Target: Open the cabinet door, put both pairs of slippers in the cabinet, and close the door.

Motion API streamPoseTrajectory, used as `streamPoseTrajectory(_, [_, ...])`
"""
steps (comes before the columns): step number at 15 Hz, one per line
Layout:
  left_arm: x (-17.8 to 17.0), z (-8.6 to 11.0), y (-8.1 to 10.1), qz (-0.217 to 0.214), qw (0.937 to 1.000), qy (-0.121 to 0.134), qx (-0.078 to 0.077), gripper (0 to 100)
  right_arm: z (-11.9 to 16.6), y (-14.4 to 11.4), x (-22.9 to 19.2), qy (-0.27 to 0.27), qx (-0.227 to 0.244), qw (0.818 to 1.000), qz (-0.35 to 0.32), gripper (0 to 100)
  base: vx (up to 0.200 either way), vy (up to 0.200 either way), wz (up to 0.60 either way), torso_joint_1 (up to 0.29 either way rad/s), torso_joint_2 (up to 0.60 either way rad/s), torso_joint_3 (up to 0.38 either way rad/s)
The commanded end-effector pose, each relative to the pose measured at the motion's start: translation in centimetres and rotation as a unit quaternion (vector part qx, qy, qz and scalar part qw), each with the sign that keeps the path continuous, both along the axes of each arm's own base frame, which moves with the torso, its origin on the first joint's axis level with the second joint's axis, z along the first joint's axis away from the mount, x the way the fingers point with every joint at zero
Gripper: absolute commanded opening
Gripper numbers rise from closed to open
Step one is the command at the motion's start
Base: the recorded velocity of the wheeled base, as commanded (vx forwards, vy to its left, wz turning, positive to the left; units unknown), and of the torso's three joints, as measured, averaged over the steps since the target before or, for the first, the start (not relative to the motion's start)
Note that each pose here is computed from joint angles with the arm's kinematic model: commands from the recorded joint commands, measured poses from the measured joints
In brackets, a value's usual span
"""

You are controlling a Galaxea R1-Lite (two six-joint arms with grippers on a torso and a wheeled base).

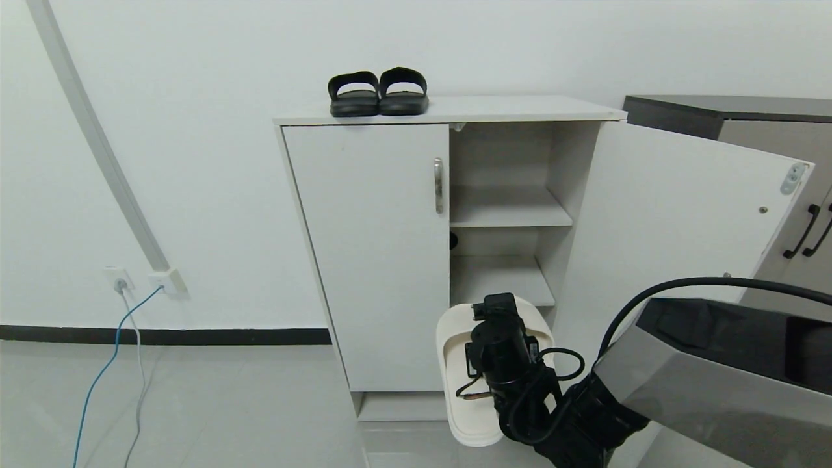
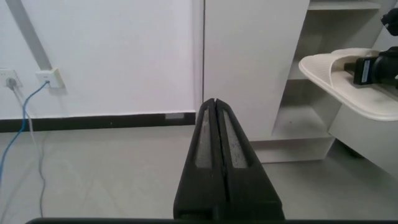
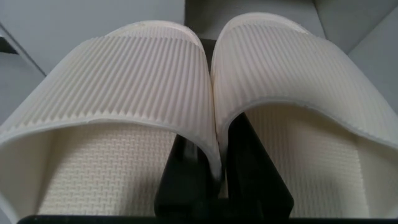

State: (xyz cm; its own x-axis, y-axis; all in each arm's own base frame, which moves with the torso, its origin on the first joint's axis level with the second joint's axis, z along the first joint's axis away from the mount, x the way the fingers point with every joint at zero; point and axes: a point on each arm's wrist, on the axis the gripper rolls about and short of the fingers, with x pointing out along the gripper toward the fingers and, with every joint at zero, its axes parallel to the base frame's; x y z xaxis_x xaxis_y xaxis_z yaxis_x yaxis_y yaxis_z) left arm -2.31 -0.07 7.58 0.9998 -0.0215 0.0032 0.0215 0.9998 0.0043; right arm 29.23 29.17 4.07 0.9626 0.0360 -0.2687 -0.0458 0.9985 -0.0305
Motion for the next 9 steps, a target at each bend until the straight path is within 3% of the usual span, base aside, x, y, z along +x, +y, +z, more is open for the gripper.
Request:
streamPoseTrajectory(1, [0.02, 0.00, 0.00, -0.001, 1.0000, 0.002, 0.000, 0, -0.15, -0.15, 0.25, 0.000, 0.000, 1.000, -0.004, 0, 0.000, 0.000, 0.00, 0.000, 0.00, 0.000])
streamPoseTrajectory(9, [0.02, 0.00, 0.00, 0.000, 1.0000, 0.002, 0.001, 0, -0.16, 0.38, -0.03, -0.008, 0.006, 1.000, 0.003, 0, 0.000, 0.000, 0.00, 0.000, 0.00, 0.000])
